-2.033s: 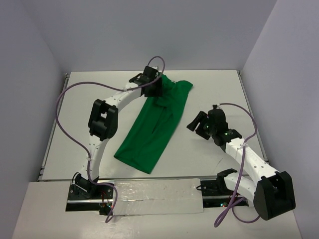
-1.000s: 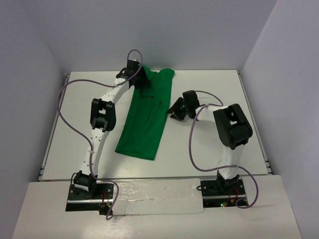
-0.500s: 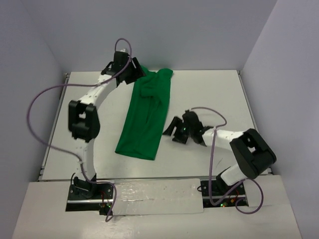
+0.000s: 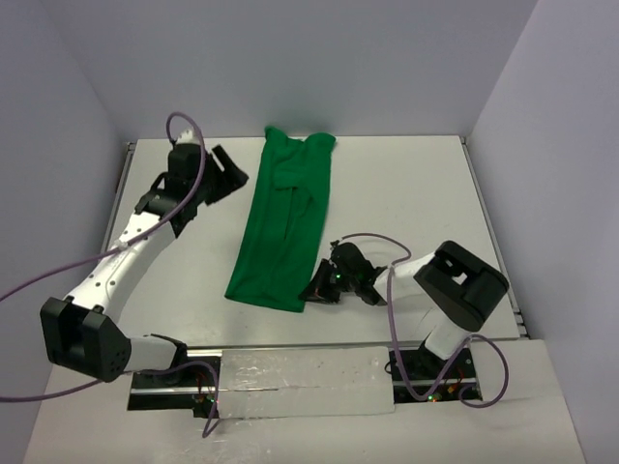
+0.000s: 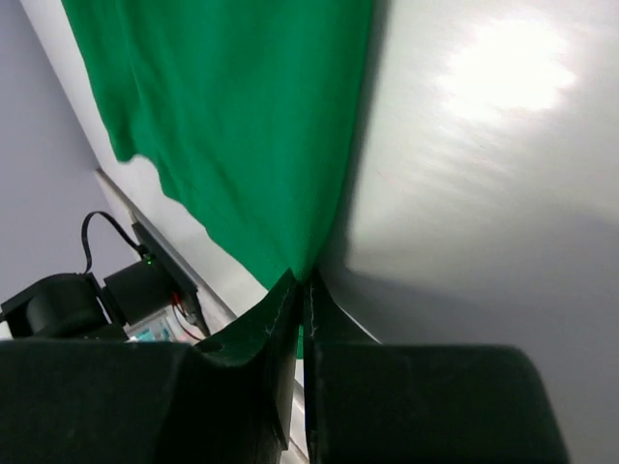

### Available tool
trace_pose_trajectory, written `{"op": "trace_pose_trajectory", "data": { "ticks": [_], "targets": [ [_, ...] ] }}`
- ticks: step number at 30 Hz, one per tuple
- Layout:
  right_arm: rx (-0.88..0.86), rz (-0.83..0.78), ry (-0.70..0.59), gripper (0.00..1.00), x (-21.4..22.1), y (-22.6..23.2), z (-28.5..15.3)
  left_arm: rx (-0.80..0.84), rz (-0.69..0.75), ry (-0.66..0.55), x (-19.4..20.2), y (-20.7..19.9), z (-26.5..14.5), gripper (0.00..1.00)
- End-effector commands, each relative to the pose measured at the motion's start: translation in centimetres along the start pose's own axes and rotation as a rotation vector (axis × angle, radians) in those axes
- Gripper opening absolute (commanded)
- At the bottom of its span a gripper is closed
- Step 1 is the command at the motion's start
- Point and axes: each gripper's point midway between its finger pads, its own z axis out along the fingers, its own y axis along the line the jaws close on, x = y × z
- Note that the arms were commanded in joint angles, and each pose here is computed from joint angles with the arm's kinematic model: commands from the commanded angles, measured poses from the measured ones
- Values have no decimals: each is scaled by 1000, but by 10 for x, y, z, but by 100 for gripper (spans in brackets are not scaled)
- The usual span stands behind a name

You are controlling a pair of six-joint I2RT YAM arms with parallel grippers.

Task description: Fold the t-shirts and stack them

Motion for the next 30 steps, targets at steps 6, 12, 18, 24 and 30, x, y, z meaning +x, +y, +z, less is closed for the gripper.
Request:
{"op": "trace_pose_trajectory", "data": {
  "ticks": [6,12,18,24,30],
  "targets": [
    [252,16,-164,9,-4,-87,-63,-99,-97,297,150,82,-47,61],
    [278,-14,-169,31,-3,-100,-74,38,-202,539,267,99,-85,59],
    [252,18,-121,49,8,-99,-72,47,-281,586,304,113,-93,59],
    [263,37,-99,49,18,-105,-74,15,-303,598,315,121,-87,57],
    [323,38,-149,49,16,-115,-88,-45,-281,569,314,131,-85,56]
  ]
}}
